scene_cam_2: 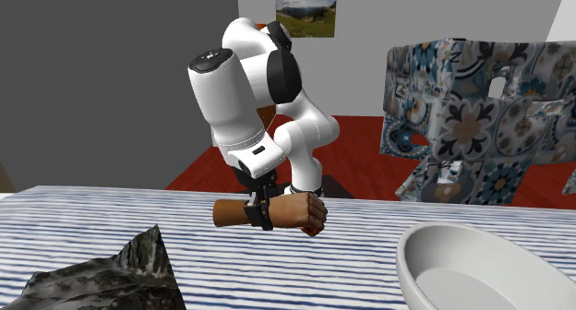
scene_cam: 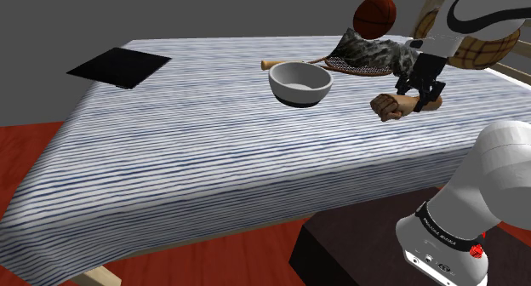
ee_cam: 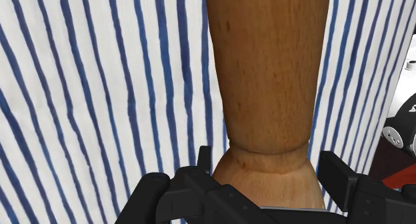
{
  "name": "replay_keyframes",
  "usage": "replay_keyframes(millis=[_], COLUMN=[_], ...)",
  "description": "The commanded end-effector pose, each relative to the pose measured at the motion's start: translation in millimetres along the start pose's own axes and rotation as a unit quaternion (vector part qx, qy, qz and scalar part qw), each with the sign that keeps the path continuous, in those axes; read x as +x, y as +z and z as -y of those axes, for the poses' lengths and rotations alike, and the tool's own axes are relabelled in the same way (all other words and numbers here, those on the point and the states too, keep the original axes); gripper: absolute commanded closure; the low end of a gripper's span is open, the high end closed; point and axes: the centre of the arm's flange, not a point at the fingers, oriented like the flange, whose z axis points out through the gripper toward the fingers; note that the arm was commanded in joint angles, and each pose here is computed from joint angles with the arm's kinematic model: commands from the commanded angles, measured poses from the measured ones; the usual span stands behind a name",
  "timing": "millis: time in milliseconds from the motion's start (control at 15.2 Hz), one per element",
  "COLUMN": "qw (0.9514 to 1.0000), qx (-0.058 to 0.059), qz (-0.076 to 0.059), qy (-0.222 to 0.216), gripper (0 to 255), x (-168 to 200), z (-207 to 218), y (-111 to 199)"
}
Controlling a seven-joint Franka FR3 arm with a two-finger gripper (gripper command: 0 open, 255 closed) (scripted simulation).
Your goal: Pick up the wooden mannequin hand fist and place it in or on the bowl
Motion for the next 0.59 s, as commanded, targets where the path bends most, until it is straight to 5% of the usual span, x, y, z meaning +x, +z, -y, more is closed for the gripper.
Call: replay_keyframes(millis=[0, 528], qw=[1.0, 1.0], qx=[0.0, 0.0], qz=[0.0, 0.0], qy=[0.0, 0.0], gripper=[255, 255], x=[0, 2], z=[0, 2], y=[0, -10])
